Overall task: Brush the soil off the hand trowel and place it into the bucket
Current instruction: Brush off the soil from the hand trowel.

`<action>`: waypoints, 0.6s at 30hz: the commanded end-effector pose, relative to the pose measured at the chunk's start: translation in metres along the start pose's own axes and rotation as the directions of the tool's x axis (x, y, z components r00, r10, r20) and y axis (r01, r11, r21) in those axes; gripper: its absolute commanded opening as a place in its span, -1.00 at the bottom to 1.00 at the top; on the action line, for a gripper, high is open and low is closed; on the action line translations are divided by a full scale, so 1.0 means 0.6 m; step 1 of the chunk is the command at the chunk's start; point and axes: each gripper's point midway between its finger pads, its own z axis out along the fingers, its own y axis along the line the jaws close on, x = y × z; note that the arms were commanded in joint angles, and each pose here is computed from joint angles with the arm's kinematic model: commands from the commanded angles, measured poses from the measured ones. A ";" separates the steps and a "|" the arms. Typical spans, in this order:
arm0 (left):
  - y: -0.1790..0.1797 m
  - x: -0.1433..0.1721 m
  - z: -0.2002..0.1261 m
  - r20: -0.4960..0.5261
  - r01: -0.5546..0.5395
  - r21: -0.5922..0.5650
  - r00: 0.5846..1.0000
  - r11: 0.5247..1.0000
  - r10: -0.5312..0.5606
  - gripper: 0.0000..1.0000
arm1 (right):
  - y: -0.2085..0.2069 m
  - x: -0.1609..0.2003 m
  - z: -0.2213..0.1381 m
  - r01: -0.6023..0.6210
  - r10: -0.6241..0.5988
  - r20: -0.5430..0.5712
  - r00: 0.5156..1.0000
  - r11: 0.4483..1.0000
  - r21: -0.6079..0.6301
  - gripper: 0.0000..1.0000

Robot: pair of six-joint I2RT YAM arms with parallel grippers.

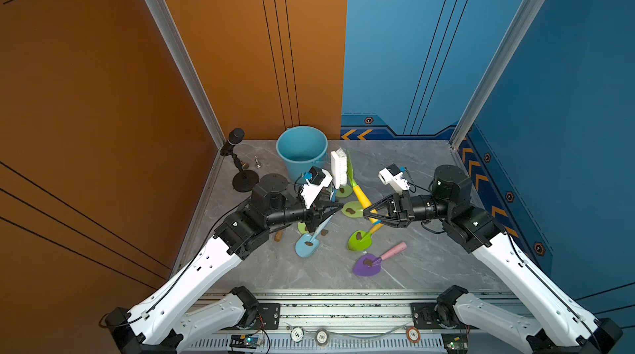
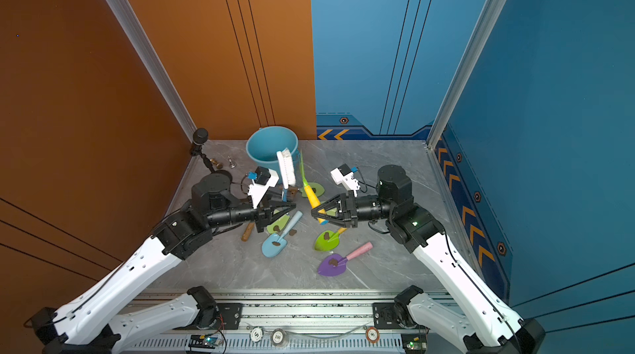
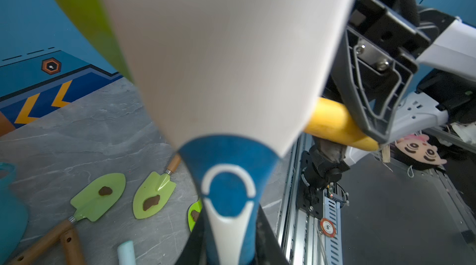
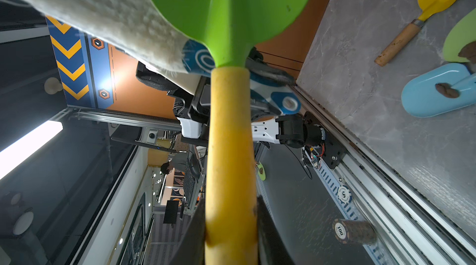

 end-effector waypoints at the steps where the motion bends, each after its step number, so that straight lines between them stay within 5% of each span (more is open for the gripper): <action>1: 0.012 0.018 0.020 -0.052 -0.015 -0.005 0.999 1.000 0.014 -1.00 | 0.056 0.019 -0.005 0.098 -0.100 -0.033 0.994 0.993 -0.070 -0.87; 11: 0.090 -0.012 0.074 -0.080 0.030 0.003 0.996 1.000 -0.030 -1.00 | 0.114 0.058 -0.018 0.204 -0.209 -0.051 0.977 0.975 -0.086 -0.87; 18: 0.140 -0.008 0.059 -0.125 0.071 -0.081 0.989 0.994 -0.081 -1.00 | 0.117 0.044 -0.033 0.274 -0.274 0.002 0.962 0.961 -0.038 -0.85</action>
